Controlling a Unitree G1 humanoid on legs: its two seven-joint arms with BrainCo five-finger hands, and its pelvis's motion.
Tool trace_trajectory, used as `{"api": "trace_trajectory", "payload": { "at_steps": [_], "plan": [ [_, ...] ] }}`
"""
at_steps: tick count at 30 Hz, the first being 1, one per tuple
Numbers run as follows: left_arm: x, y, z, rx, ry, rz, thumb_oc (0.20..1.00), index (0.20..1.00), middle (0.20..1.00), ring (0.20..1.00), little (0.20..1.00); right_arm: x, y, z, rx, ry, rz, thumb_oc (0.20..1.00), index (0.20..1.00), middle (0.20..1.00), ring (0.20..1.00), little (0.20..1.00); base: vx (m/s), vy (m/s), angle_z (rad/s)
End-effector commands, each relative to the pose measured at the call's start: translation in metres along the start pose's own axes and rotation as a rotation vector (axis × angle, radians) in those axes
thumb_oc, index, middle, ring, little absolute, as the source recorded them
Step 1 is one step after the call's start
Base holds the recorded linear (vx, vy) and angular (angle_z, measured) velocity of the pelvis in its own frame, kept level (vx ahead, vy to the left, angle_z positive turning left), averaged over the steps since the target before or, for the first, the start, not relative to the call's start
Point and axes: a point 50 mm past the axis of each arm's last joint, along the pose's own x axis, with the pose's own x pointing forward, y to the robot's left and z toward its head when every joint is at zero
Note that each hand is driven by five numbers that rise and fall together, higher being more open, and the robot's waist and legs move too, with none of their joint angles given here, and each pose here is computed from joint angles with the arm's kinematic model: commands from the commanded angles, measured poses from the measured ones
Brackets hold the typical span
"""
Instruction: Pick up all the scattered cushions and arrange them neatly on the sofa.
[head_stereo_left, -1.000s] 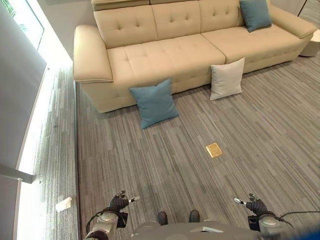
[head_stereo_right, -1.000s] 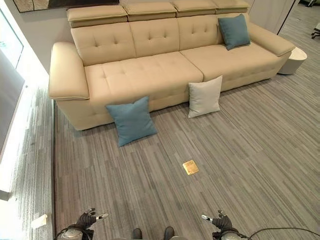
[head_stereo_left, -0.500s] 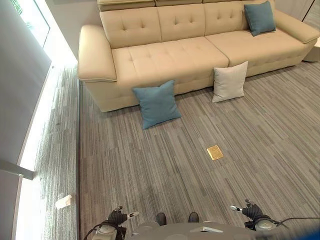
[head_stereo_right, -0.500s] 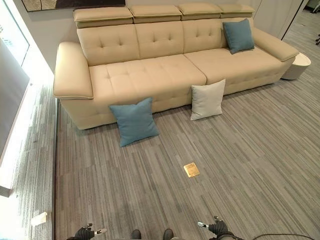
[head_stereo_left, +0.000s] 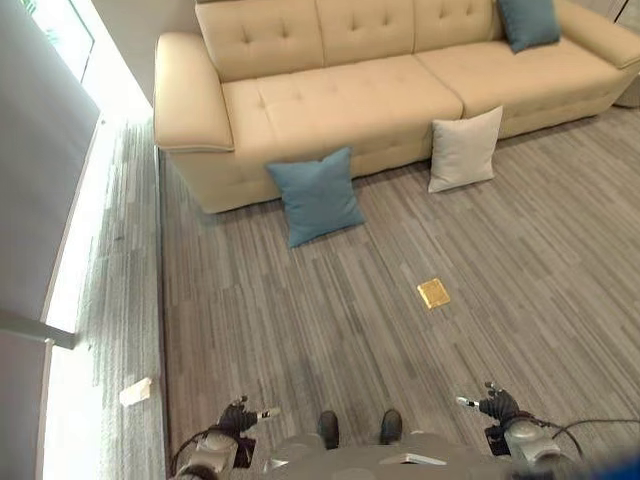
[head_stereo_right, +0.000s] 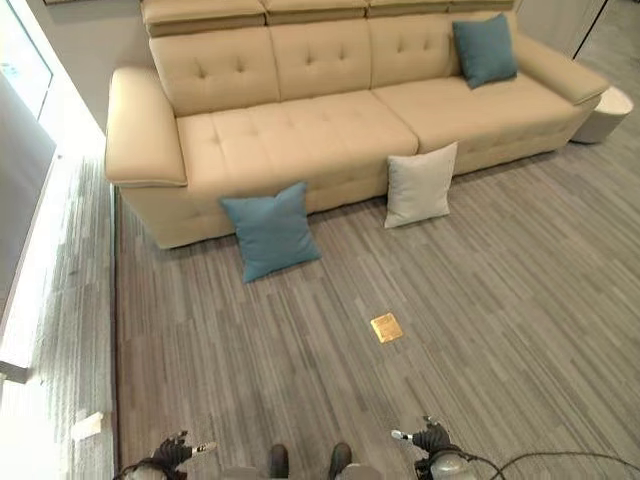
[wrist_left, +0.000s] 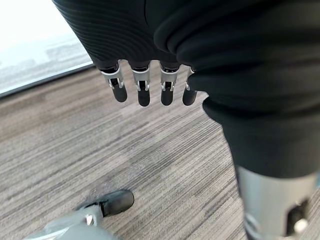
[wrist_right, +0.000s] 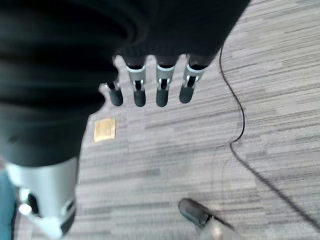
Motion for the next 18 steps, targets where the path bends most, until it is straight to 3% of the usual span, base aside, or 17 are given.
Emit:
{"api": "trace_trajectory", "payload": {
  "at_steps": [1,6,11,18],
  "plan": [
    [0.0,0.005,-0.002,0.037,0.004,0.031,1.0,1.0,1.0,1.0,1.0,0.002,-0.007,0.01,-0.038,-0.044,-0.026,1.0,1.0,1.0,1.0,1.0,0.14,-0.017,0.18],
    [0.0,0.005,0.0,0.005,-0.007,0.033,1.0,1.0,1.0,1.0,1.0,0.001,-0.008,0.011,-0.032,-0.064,-0.027,1.0,1.0,1.0,1.0,1.0,0.17,-0.109,0.35],
    [0.002,-0.005,0.012,-0.06,-0.041,0.015,1.0,1.0,1.0,1.0,1.0,-0.002,-0.011,0.002,0.037,-0.067,-0.044,1.0,1.0,1.0,1.0,1.0,0.19,-0.325,1.43],
    [0.002,-0.003,0.01,-0.004,-0.031,0.014,1.0,1.0,1.0,1.0,1.0,-0.004,-0.005,-0.016,0.03,0.014,-0.034,1.0,1.0,1.0,1.0,1.0,0.19,-0.011,0.35]
  ]
}}
